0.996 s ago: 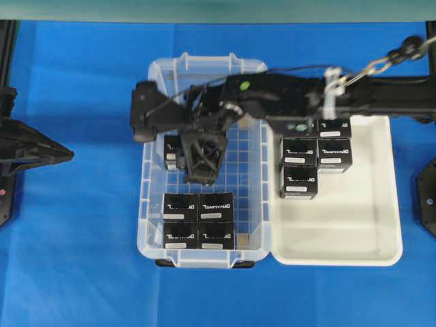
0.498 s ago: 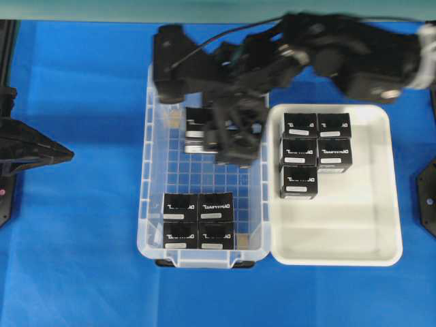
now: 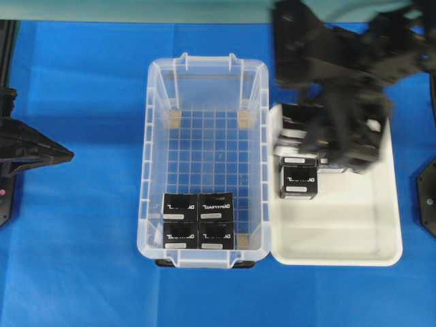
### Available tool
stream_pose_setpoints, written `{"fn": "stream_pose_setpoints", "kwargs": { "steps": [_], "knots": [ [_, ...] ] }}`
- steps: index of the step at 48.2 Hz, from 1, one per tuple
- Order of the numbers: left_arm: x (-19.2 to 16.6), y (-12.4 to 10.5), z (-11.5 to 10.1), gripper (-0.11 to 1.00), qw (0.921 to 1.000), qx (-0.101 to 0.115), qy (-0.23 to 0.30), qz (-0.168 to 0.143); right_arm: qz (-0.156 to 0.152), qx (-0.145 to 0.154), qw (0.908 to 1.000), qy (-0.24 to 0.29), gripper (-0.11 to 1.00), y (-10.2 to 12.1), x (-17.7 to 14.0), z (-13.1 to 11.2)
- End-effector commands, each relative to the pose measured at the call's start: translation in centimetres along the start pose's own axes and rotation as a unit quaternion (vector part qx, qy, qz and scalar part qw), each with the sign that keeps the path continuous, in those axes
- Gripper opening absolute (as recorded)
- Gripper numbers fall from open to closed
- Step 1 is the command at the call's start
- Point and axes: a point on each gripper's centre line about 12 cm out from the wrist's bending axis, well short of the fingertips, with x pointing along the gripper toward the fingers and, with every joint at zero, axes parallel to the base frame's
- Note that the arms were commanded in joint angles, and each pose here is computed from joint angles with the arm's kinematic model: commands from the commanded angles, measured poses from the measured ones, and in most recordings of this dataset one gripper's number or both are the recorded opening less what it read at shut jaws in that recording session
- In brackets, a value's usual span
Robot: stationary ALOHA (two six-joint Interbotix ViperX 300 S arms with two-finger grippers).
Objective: Pick the box from inside the plastic case
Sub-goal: 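Lift the black box out of the case toward the white tray, then lower the black box onto the white tray beside the other boxes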
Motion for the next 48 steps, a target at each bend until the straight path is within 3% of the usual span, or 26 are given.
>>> {"fn": "stream_pose_setpoints", "kwargs": {
  "steps": [1,11,25,48],
  "knots": [
    [-0.1,-0.1,0.9,-0.07,0.9999,0.003,-0.011,-0.001,-0.001,0.005,0.9999,0.01,0.6,0.1,0.2,-2.4],
    [0.0,-0.1,1.0,-0.07,0.9999,0.006,-0.011,0.0,-0.007,0.016,0.9993,0.033,0.6,-0.2,3.4,-7.7],
    [0.0,-0.1,1.0,-0.07,0.9999,0.002,-0.011,0.0,-0.011,0.029,0.9975,0.063,0.6,-0.8,8.5,-12.9],
    [0.3,0.2,0.9,-0.07,0.9999,-0.002,-0.009,0.006,-0.035,0.035,0.9984,0.026,0.6,-1.8,14.6,-17.2]
  ]
}}
